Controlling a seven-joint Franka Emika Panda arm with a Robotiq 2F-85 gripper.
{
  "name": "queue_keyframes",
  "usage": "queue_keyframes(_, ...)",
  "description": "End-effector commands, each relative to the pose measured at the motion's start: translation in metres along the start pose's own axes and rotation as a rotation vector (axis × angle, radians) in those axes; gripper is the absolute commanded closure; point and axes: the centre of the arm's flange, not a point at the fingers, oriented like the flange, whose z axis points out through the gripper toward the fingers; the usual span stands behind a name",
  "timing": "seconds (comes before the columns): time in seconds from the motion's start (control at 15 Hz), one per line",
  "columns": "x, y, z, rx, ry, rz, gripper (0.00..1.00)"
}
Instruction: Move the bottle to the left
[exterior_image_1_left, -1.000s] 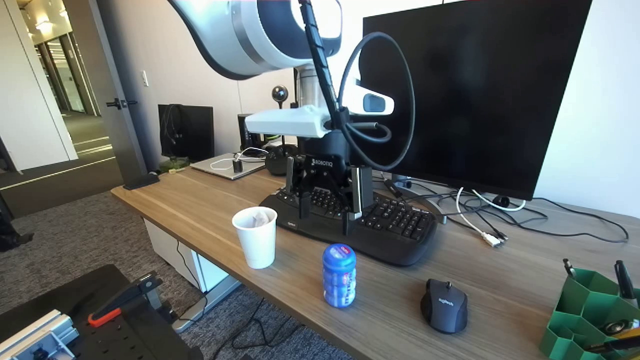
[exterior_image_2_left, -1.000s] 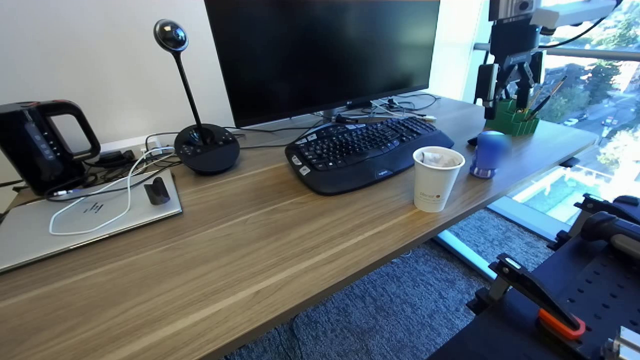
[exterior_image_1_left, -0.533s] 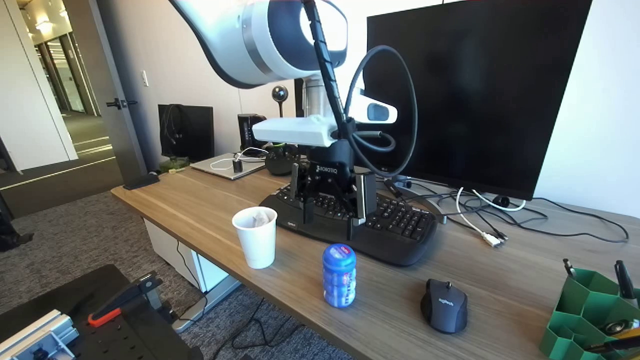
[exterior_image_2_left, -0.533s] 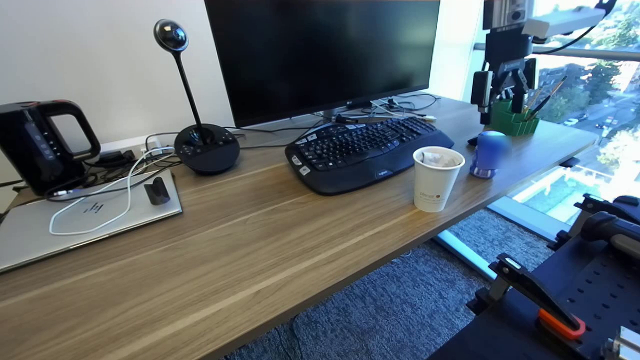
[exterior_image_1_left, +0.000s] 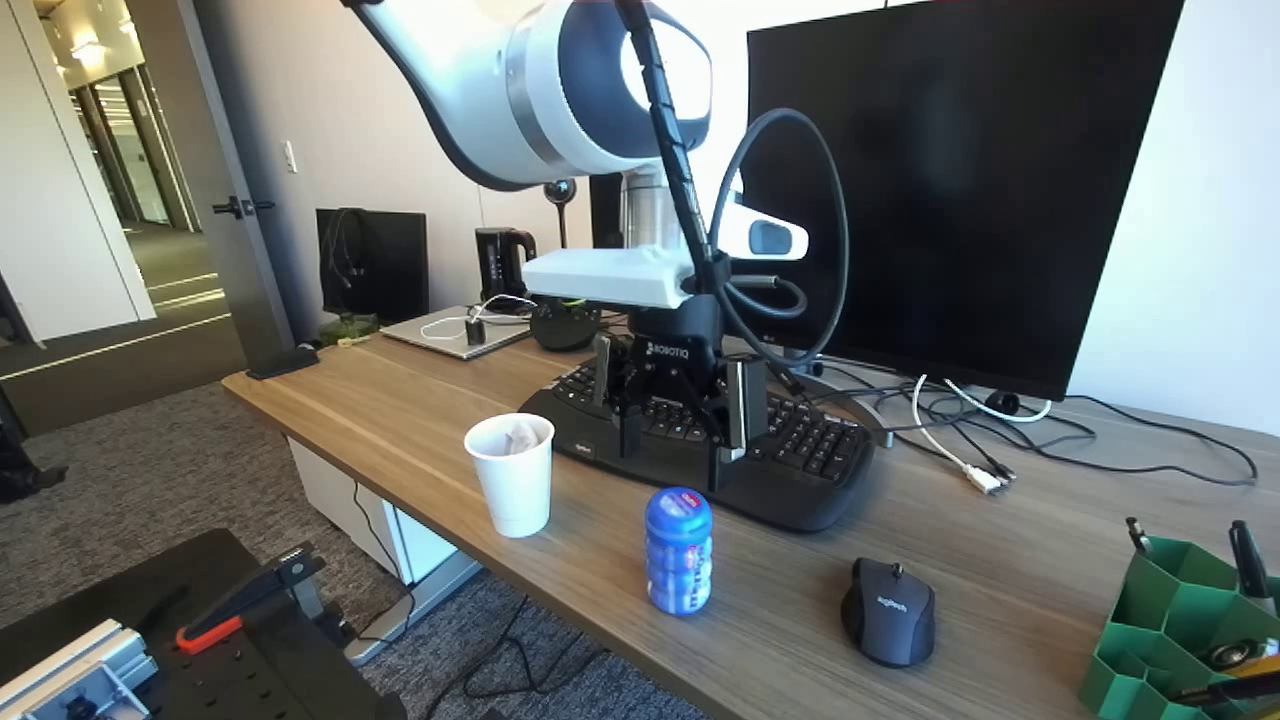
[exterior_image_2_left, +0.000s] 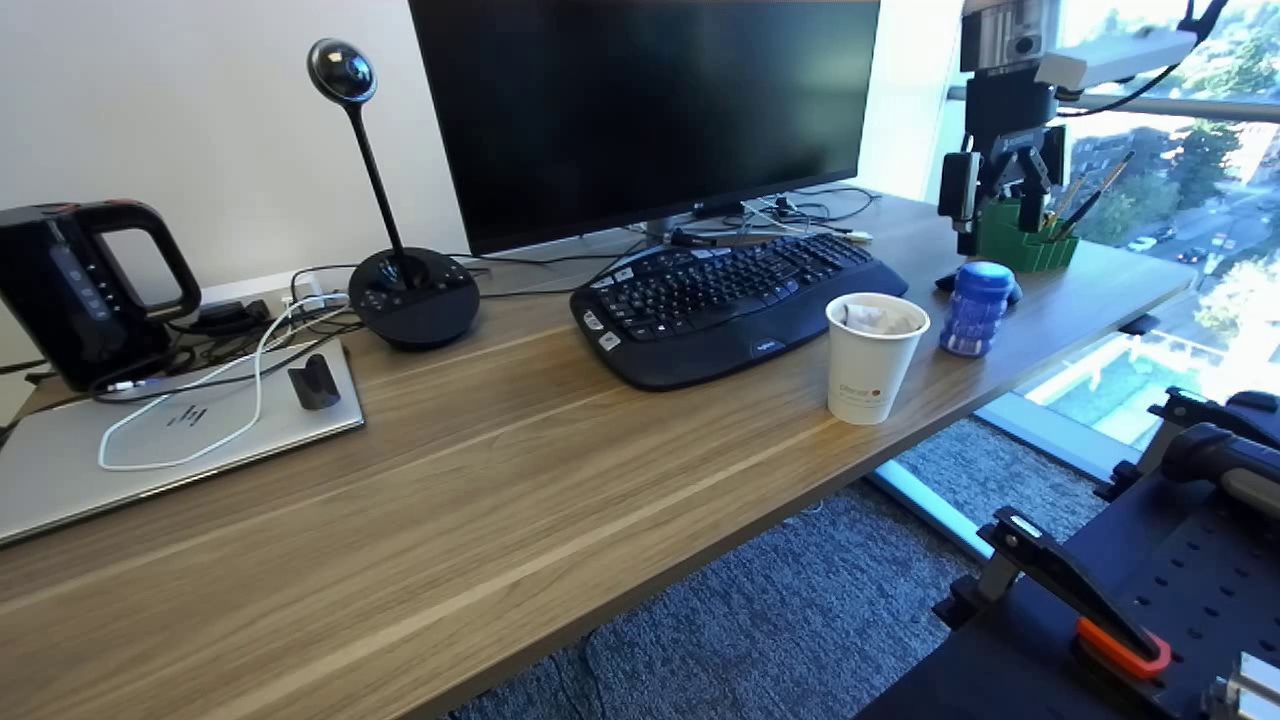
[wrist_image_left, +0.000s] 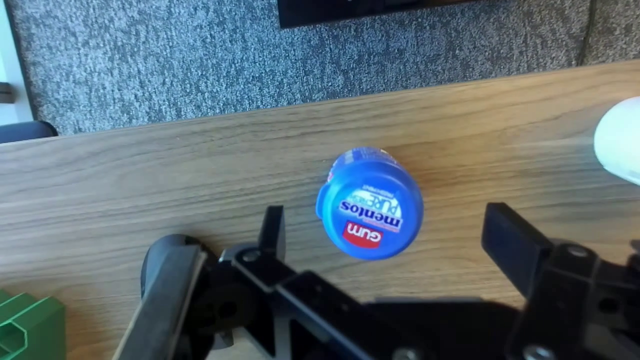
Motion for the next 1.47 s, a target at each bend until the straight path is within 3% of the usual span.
queue_keyframes(0.0,0.014,0.017,0.014,-0.024,-0.002,-0.026,0.00)
queue_keyframes(0.4,0.025,0.039,0.030,-0.027,-0.017,-0.034,0.00)
queue_keyframes(0.8,0.008,-0.009,0.004,-0.003,0.014,-0.088,0.00)
queue_keyframes(1.4,0.004,-0.019,-0.017,0.022,0.036,-0.108,0.00)
